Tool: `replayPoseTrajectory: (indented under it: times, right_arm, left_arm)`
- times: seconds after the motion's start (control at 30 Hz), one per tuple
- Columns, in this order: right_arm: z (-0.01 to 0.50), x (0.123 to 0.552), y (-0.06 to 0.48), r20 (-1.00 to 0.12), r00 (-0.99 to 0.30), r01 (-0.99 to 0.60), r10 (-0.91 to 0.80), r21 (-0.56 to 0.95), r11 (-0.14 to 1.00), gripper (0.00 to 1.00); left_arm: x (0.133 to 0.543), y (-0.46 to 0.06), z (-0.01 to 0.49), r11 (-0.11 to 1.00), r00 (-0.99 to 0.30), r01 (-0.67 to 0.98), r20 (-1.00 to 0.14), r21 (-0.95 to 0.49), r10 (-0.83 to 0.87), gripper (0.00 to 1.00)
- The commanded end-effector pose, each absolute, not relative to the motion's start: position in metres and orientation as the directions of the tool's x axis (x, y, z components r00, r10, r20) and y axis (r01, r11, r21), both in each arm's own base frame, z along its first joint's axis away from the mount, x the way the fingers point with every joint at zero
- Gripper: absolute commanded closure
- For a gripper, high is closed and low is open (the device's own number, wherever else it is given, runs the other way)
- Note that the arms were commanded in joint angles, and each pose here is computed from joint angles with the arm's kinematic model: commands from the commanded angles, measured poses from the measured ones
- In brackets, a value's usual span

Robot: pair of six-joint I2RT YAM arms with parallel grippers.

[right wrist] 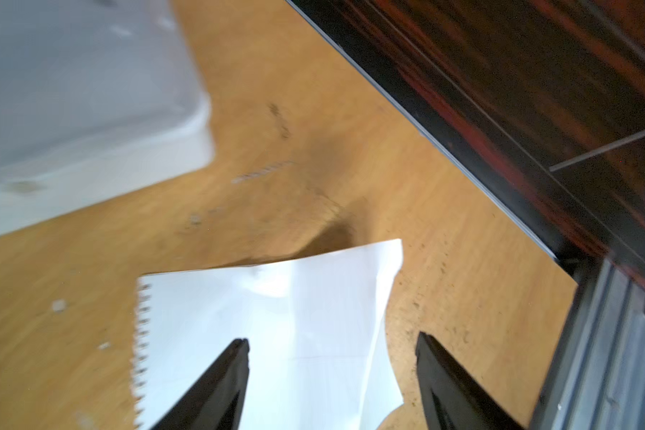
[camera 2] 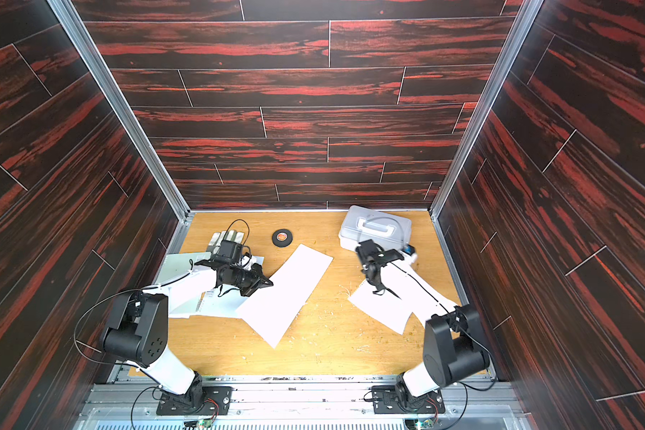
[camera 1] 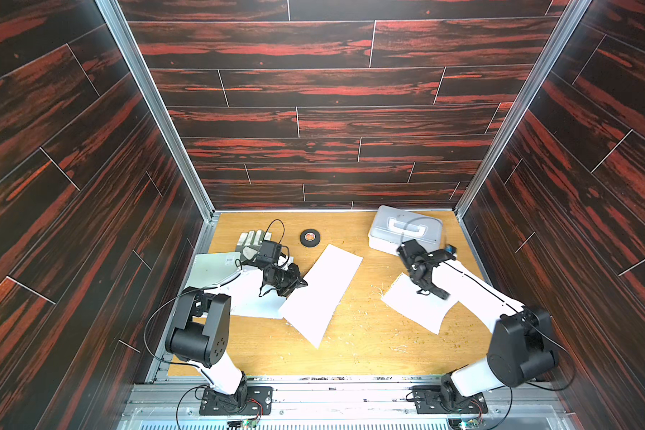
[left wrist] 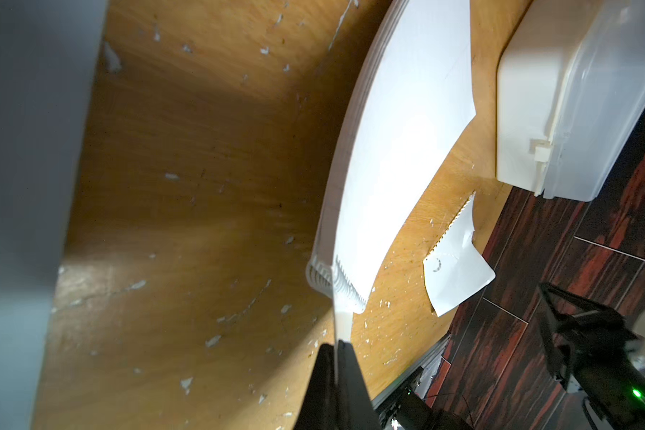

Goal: Tear off pages from different notebooks
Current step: Place the paper at the center of the board, then close the notebook at the center of the board.

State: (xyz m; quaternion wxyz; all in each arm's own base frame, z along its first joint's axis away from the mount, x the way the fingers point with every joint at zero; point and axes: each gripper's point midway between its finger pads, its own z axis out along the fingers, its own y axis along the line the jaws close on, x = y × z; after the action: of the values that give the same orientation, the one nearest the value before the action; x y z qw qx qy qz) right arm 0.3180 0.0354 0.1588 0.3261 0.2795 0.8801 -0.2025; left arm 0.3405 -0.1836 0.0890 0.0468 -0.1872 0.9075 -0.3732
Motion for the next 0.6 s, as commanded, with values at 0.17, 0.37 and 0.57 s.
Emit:
replayPoseTrajectory:
  times: [0.17,0.37,0.57]
  right_arm:
    - [0.252,0.248,0.334,-0.863,-0.248,-0.431,-0.440,-0.309,0.848,0.25]
    - [0.302,0.193,0.388,-0.934,-0.166,-0.771,-0.315,-0.076,0.632,0.19]
    - [0.278,0.144,0.416,-0.887,-0.104,-0.943,-0.449,-0.055,0.327,0.16]
  left_arm:
    - [0.328,-0.178,0.103,0.627,-0.871,-0.459,0.181,-0.630,-0.456,1.00]
    - [0.337,-0.173,0.080,0.623,-0.840,-0.517,0.208,-0.587,-0.501,1.00]
    - [0.348,-0.173,0.056,0.614,-0.817,-0.553,0.221,-0.563,-0.533,1.00]
